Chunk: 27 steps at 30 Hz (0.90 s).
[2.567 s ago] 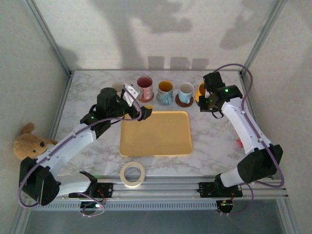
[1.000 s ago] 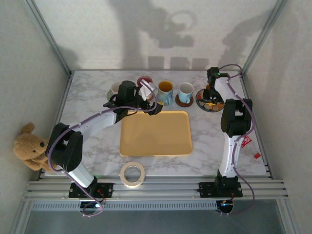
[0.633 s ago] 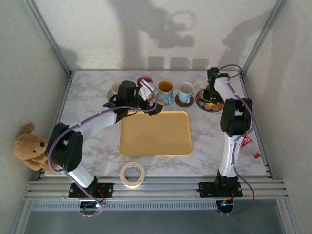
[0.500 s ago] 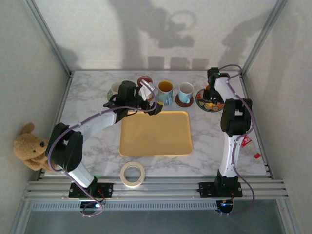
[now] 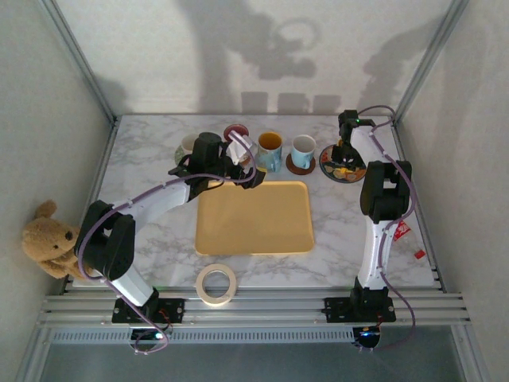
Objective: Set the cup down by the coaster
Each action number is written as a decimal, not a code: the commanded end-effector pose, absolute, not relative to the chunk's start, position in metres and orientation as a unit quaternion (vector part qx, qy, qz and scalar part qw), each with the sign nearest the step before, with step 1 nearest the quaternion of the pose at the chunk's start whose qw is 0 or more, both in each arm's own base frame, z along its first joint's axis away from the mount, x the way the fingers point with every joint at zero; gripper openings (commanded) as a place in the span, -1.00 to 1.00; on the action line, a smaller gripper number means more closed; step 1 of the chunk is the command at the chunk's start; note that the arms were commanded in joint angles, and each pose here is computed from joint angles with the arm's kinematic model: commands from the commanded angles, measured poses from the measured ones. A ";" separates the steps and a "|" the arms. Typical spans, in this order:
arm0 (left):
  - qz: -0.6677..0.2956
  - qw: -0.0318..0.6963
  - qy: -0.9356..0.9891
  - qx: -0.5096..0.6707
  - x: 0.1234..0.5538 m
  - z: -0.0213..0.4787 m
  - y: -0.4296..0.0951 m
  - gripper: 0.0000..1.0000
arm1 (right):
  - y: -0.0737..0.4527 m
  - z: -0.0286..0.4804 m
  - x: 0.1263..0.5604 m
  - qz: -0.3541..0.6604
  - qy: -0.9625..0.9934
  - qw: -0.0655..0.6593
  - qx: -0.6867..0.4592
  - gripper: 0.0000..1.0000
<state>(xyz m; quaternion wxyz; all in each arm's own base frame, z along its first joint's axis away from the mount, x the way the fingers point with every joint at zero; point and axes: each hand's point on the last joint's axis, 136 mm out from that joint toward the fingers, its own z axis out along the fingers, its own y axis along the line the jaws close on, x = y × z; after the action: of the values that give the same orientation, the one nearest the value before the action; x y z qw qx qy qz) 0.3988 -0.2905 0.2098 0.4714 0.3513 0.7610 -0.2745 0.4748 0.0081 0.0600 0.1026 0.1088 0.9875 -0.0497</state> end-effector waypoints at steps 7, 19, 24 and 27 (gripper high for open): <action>-0.266 0.480 0.758 0.352 0.390 0.216 -0.285 0.99 | 0.005 0.067 0.476 -0.052 0.985 0.111 0.120 -0.25; -0.248 0.478 0.762 0.359 0.384 0.218 -0.278 0.99 | 0.007 0.102 0.469 -0.035 0.979 0.152 0.132 0.11; -0.246 0.498 0.750 0.359 0.382 0.239 -0.276 0.99 | 0.005 0.140 0.466 -0.029 0.970 0.199 0.138 0.50; -0.238 0.519 0.741 0.353 0.382 0.261 -0.272 0.99 | 0.006 0.167 0.463 -0.023 0.963 0.232 0.135 0.64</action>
<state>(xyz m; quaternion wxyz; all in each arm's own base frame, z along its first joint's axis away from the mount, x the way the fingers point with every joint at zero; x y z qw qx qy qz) 0.3841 -0.2749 0.2274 0.4860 0.3525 0.7597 -0.2498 0.4649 0.0081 0.1336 0.1883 0.1284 0.9732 -0.0294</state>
